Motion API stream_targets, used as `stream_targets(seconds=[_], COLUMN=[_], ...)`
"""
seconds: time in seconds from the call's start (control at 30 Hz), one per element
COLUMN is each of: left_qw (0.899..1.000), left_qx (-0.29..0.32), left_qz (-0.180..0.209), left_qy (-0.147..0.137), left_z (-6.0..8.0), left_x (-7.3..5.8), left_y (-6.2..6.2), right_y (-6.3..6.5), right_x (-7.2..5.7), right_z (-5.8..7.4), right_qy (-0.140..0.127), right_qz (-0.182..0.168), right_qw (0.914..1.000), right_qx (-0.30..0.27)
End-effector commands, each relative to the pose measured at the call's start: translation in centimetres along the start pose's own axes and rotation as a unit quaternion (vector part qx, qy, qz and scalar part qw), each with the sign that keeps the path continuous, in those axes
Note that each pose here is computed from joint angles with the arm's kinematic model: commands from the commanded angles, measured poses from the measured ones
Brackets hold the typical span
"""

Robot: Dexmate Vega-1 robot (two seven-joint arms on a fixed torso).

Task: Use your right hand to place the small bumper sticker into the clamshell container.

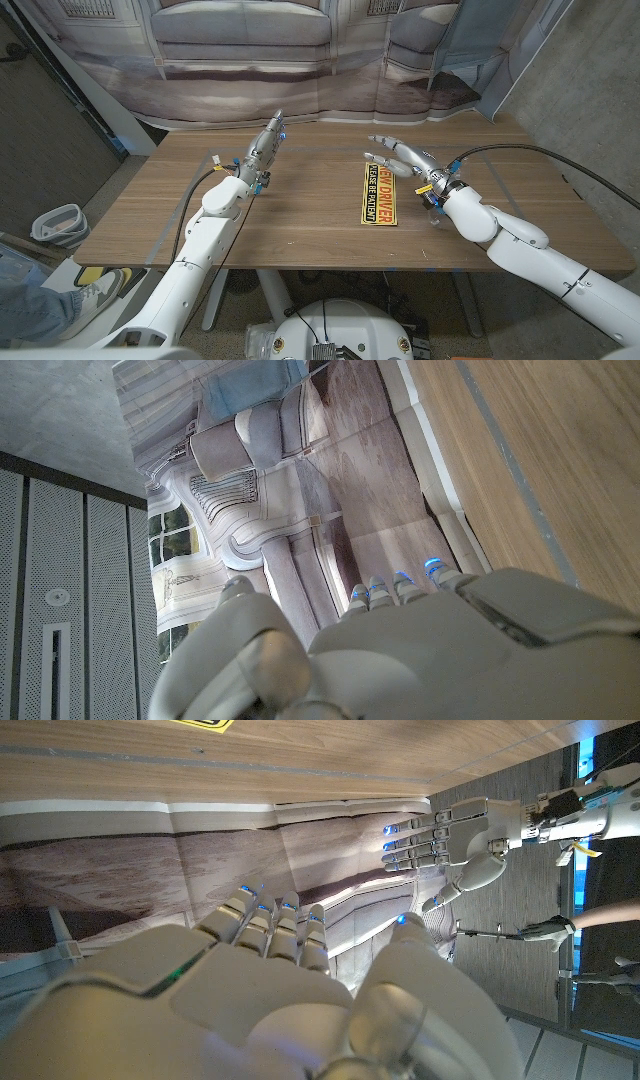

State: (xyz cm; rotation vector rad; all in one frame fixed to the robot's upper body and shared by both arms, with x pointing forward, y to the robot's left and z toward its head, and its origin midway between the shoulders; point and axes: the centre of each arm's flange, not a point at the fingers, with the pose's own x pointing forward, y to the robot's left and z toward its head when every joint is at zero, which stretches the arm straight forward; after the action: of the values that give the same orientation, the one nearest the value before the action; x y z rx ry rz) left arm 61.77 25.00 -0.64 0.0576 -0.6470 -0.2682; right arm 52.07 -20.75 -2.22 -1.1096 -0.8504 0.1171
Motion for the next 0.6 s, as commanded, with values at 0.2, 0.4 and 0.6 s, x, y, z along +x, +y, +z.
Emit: stream_targets(seconds=[0.2,0.4,0.6], left_qw=[1.0,1.0,1.0], left_qx=[0.002,0.003,0.006], left_qz=[-0.003,-0.002,-0.002], left_qy=[0.001,0.001,0.001], left_z=[0.05,0.22,0.34], left_x=[-0.19,-0.26,-0.27], left_y=[-0.2,-0.29,-0.35], right_y=[0.44,0.49,0.53], right_x=[-0.17,-0.11,0.0], right_z=[0.22,0.28,0.34], right_qy=[0.015,0.016,0.02], right_qz=[0.016,0.026,0.037], right_qw=[0.9987,0.9979,0.9966], right_qx=[-0.046,-0.057,-0.07])
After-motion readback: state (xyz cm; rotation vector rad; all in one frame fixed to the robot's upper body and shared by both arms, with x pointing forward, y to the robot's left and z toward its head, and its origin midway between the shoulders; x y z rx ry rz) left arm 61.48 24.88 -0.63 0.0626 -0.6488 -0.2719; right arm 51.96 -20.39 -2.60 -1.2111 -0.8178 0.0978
